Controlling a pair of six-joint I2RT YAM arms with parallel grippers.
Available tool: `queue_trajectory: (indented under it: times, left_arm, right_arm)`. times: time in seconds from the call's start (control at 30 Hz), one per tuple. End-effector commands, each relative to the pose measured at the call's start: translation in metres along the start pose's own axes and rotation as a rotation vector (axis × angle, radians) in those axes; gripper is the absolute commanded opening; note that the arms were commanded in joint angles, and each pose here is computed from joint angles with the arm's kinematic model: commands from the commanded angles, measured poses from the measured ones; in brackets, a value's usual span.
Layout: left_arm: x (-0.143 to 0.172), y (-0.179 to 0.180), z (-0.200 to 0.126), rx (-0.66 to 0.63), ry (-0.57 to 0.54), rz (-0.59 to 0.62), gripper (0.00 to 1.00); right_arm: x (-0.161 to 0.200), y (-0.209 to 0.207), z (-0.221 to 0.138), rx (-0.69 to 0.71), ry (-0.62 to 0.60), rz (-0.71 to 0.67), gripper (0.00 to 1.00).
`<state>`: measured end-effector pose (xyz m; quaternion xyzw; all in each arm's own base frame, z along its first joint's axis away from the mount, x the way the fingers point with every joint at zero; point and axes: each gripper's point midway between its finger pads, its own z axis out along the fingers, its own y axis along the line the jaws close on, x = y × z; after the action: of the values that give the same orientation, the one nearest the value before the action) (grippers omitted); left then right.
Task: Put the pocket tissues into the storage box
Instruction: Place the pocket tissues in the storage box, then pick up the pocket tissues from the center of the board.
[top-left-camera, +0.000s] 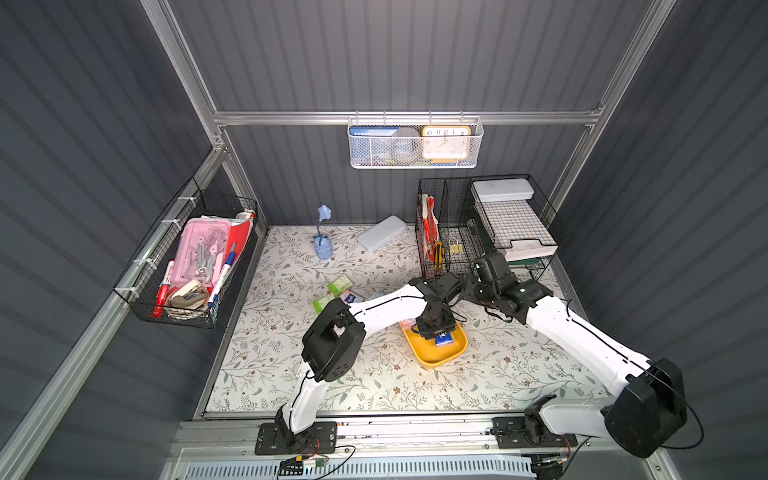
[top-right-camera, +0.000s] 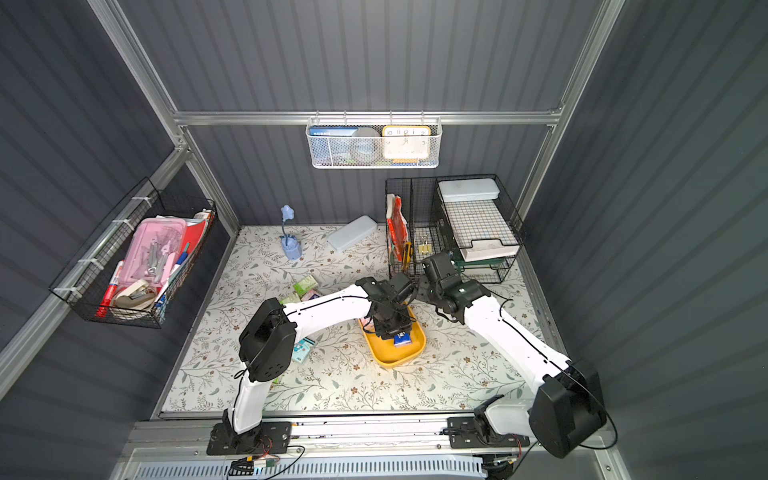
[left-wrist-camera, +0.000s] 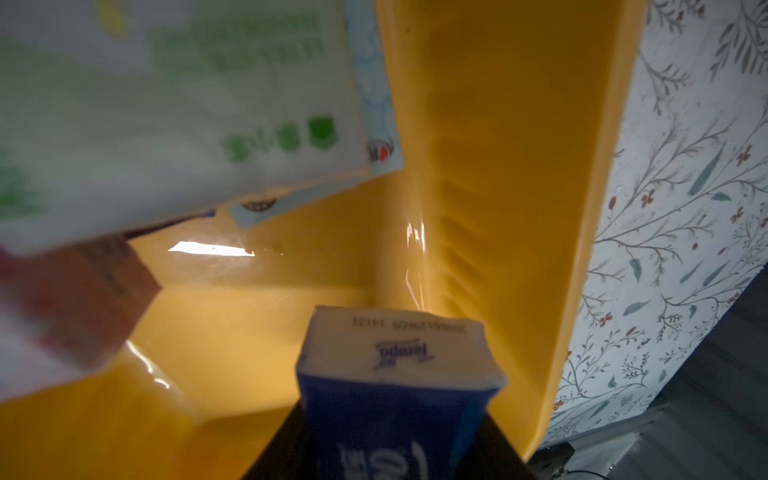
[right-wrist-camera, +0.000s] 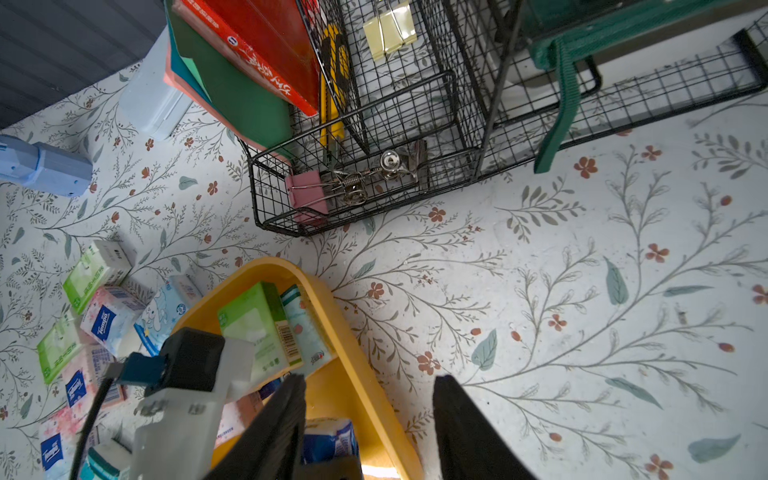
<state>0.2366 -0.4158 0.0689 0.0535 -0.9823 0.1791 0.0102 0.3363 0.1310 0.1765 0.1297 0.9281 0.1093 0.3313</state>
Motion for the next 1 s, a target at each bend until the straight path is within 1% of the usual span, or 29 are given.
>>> queue_trajectory:
  times: [0.0,0.07,0.13,0.2,0.37,0.43,0.5,0.57,0.73,0.83,0.87,0.93,0.97]
  left_arm:
    - [0.003,0.001,0.003,-0.028,0.026,0.011,0.55]
    - [0.002,-0.003,0.004,-0.025,0.027,0.014,0.62]
    - [0.002,-0.003,0.005,-0.027,0.028,0.018,0.66]
    - [0.0,-0.004,0.001,-0.02,0.013,0.02,0.71]
    - [0.001,-0.003,-0.009,-0.009,-0.001,0.02,0.73]
    - [-0.002,-0.007,-0.015,0.013,-0.023,0.005,0.73]
    - [-0.012,-0.011,-0.028,0.024,-0.065,-0.003,0.74]
    - [-0.024,-0.018,-0.041,0.038,-0.111,0.038,0.74]
    - [-0.055,-0.018,-0.078,0.004,-0.221,0.18,0.75]
    - [-0.076,-0.008,-0.102,-0.04,-0.288,0.291,0.75]
    - [-0.083,0.0,-0.111,-0.071,-0.306,0.324,0.75]
    - [-0.095,0.013,-0.121,-0.091,-0.315,0.407,0.76]
    - [-0.101,0.025,-0.124,-0.114,-0.305,0.427,0.77]
  right_arm:
    - [-0.001,0.002,-0.003,-0.017,0.001,-0.014,0.54]
    - [-0.002,0.003,-0.003,-0.018,0.003,-0.015,0.54]
    - [-0.002,0.002,-0.004,-0.014,0.002,-0.015,0.54]
    - [-0.002,-0.001,-0.004,-0.003,-0.001,-0.02,0.54]
    - [-0.006,-0.011,-0.008,0.042,-0.015,-0.038,0.54]
    - [-0.007,-0.015,-0.008,0.055,-0.015,-0.041,0.54]
    - [-0.009,-0.02,-0.009,0.069,-0.015,-0.046,0.55]
    - [-0.01,-0.023,-0.01,0.077,-0.017,-0.049,0.55]
    - [-0.01,-0.022,-0.01,0.067,-0.007,-0.053,0.55]
    - [-0.01,-0.018,-0.009,0.051,0.002,-0.046,0.55]
    - [-0.009,-0.017,-0.008,0.045,0.008,-0.043,0.55]
    - [-0.008,-0.013,-0.007,0.031,0.017,-0.04,0.56]
    - [-0.007,-0.012,-0.005,0.026,0.025,-0.038,0.57]
